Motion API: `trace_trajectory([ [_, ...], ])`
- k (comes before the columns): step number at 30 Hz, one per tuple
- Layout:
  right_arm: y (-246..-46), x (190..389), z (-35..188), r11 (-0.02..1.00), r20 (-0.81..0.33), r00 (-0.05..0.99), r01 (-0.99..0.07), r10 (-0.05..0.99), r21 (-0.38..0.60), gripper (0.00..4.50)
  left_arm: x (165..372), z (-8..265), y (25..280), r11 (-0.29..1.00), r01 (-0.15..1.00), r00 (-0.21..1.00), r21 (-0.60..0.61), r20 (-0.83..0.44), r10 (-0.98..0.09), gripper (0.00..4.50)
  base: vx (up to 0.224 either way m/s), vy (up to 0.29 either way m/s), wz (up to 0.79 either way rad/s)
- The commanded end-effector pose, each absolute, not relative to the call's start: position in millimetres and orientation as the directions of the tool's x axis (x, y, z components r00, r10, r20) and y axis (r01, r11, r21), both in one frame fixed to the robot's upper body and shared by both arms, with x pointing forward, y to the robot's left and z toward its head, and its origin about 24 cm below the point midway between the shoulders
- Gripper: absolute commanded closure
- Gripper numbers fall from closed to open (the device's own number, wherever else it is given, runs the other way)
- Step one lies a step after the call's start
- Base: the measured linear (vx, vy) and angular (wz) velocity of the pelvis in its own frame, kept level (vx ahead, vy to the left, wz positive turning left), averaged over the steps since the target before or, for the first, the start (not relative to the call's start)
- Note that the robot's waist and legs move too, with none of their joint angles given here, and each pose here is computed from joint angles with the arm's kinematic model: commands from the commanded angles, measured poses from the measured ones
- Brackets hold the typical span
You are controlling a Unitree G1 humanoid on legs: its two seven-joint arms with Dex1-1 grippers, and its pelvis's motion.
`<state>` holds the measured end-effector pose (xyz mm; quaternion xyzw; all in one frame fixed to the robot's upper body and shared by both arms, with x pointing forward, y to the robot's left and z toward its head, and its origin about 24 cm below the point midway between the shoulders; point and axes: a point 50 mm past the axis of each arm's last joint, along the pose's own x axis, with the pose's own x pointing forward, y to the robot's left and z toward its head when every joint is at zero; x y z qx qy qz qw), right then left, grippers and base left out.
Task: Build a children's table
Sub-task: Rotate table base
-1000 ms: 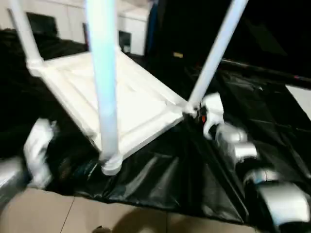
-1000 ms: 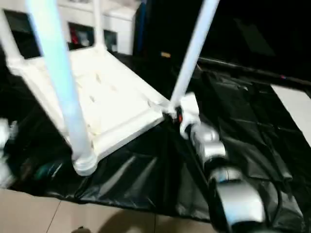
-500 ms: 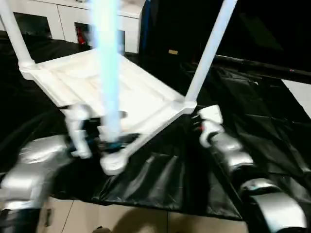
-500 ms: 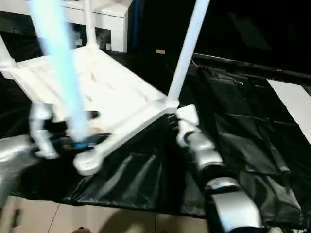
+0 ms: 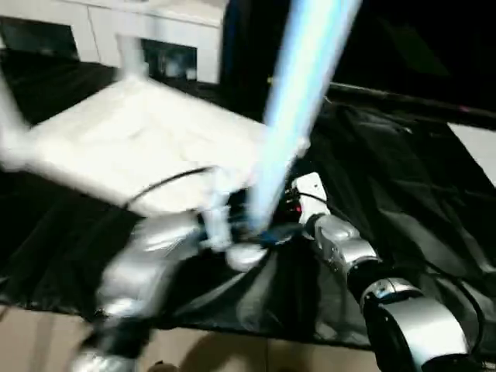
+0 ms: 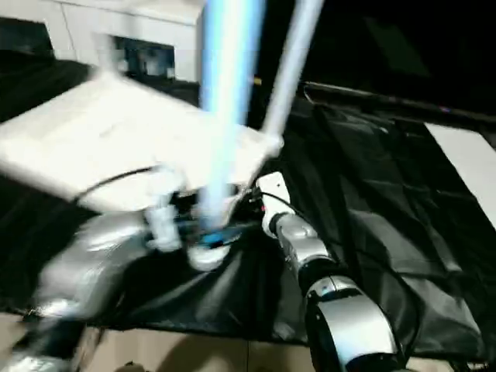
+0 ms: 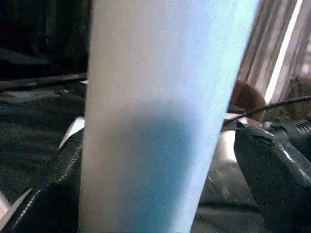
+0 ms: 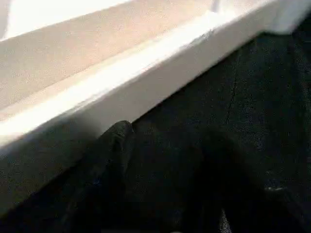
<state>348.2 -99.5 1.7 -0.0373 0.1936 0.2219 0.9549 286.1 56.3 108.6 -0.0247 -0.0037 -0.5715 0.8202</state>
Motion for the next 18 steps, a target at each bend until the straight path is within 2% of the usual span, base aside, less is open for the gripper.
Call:
trace_trajectory([
  [1,-95.2,350.7,6.3,0.895,-0.366,0.834,-0.446,0.413,-0.007,1.84,302.9,107.8,48.8,0.445,0.894,0.446,0.042,-0.008,-0.895,0.01,0.0,0.0,0.0],
  [2,-95.7,350.7,6.2,0.896,-0.366,0.835,-0.444,0.411,-0.007,1.84,303.6,107.6,49.1,0.45,0.892,0.45,0.044,-0.01,-0.893,0.01,0.0,0.0,0.0],
  [3,-103.9,351.6,5.7,0.912,-0.367,0.85,-0.411,0.377,-0.014,1.84,313.6,104.7,55.9,0.512,0.855,0.517,0.083,-0.047,-0.855,0.01,0.0,0.0,0.0],
  [5,-112.9,352.6,6.0,0.925,-0.363,0.865,-0.38,0.348,-0.021,1.84,322.2,101.3,64.7,0.56,0.821,0.57,0.117,-0.09,-0.817,0.01,0.0,0.0,0.0],
  [9,-150.5,352.1,7.8,0.939,-0.343,0.89,-0.34,0.302,-0.056,1.84,325.6,91.8,97.1,0.549,0.818,0.573,0.169,-0.177,-0.8,0.01,0.0,0.0,0.0],
  [11,-156.4,351.6,8.6,0.936,-0.34,0.89,-0.346,0.305,-0.065,1.84,323.7,90.5,100.7,0.533,0.829,0.558,0.166,-0.185,-0.809,0.01,0.0,0.0,0.0],
  [14,-165.9,349.8,12.8,0.908,-0.323,0.868,-0.416,0.378,-0.053,1.84,316.9,88.8,108.7,0.457,0.881,0.473,0.124,-0.188,-0.86,0.01,0.0,0.0,0.0],
  [15,-168.9,347.7,14.6,0.876,-0.324,0.837,-0.479,0.44,-0.047,1.84,315.3,87.4,114.6,0.424,0.899,0.438,0.11,-0.194,-0.878,0.01,0.0,0.0,0.0],
  [17,-170.7,345.2,15.9,0.839,-0.329,0.802,-0.542,0.498,-0.05,1.84,314.5,85.7,120.1,0.399,0.911,0.412,0.105,-0.209,-0.887,0.01,0.0,0.0,0.0],
  [18,-172.3,340.8,18.6,0.765,-0.337,0.735,-0.641,0.588,-0.061,1.84,314.8,81.9,128.4,0.357,0.928,0.374,0.111,-0.254,-0.892,0.01,0.0,0.0,0.0],
])
